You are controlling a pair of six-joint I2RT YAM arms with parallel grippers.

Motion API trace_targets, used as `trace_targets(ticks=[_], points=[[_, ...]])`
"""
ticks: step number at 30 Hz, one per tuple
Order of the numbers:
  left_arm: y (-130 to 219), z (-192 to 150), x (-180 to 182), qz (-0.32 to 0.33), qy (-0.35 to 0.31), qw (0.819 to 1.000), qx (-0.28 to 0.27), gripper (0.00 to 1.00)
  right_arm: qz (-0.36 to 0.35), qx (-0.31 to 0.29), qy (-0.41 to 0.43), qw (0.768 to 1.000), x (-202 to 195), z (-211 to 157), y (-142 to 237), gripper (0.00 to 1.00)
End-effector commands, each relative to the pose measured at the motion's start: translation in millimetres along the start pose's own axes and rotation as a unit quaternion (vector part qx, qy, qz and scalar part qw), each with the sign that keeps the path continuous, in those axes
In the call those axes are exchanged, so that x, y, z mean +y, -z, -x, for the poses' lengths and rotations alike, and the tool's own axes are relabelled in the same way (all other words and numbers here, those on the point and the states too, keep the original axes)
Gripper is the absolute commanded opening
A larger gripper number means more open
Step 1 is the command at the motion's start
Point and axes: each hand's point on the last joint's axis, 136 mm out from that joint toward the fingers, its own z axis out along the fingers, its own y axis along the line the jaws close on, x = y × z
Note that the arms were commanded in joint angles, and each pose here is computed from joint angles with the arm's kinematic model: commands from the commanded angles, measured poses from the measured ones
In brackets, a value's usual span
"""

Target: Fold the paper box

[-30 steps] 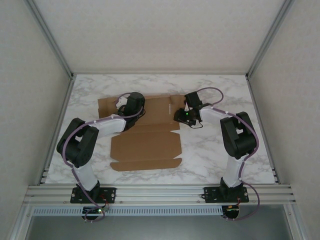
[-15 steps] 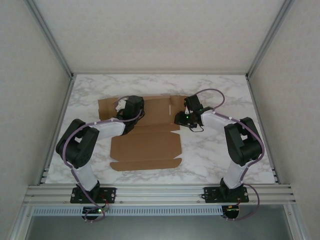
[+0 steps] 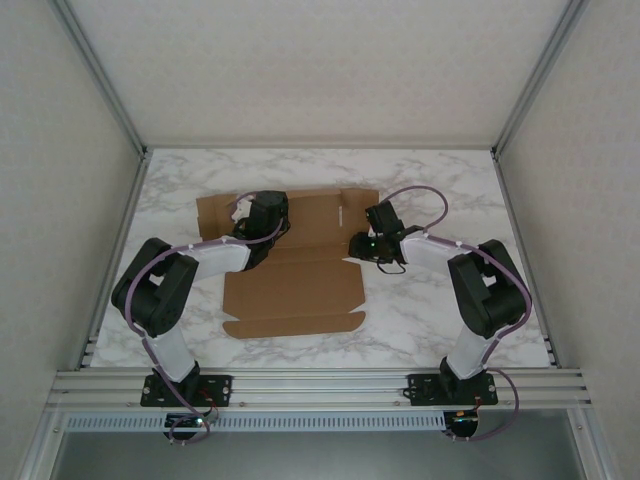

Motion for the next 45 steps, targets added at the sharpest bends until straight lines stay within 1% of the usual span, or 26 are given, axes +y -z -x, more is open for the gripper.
trace_targets(ticks=[1,7,12,20,25,28,32,33,35,36,39,42,45], points=[[8,6,-15,-0.021,0.015,1.0,-0.005,0.0,0.009,-0.011,-0.006,1.0,8,10,-7,0.44],[10,5,-22,-0.029,0.006,1.0,-0.006,0.0,0.065,0.015,-0.026,0.997,32,9,-11,0.42],[10,4,-24,-0.032,0.007,0.999,-0.005,0.0,0.087,0.028,-0.031,0.995,43,6,-11,0.42],[11,3,-21,-0.031,0.006,0.999,-0.004,0.0,0.149,-0.001,-0.041,0.988,68,21,15,0.42],[13,4,-22,-0.034,0.007,0.999,-0.004,0.0,0.209,0.002,-0.07,0.975,89,25,23,0.42],[13,4,-21,-0.034,0.007,0.999,-0.003,0.0,0.226,0.011,-0.075,0.971,98,23,19,0.42],[14,4,-22,-0.036,0.006,0.999,-0.002,0.0,0.216,0.024,-0.069,0.974,100,16,6,0.42],[14,4,-21,-0.035,0.004,0.999,-0.004,0.0,0.207,0.022,-0.068,0.976,97,15,5,0.42],[15,7,-22,-0.034,0.0,0.999,-0.009,0.0,0.185,-0.004,-0.058,0.981,90,21,12,0.42],[16,7,-22,-0.033,-0.003,0.999,-0.011,0.0,0.164,-0.019,-0.052,0.985,81,23,17,0.42],[17,8,-22,-0.036,-0.004,0.999,-0.011,0.0,0.073,-0.048,-0.038,0.995,50,27,25,0.36],[16,7,-22,-0.037,0.0,0.999,-0.009,0.0,-0.001,-0.035,-0.026,0.999,22,19,18,0.38],[16,7,-22,-0.037,0.0,0.999,-0.008,0.0,-0.031,-0.024,-0.019,0.999,8,10,10,0.4]])
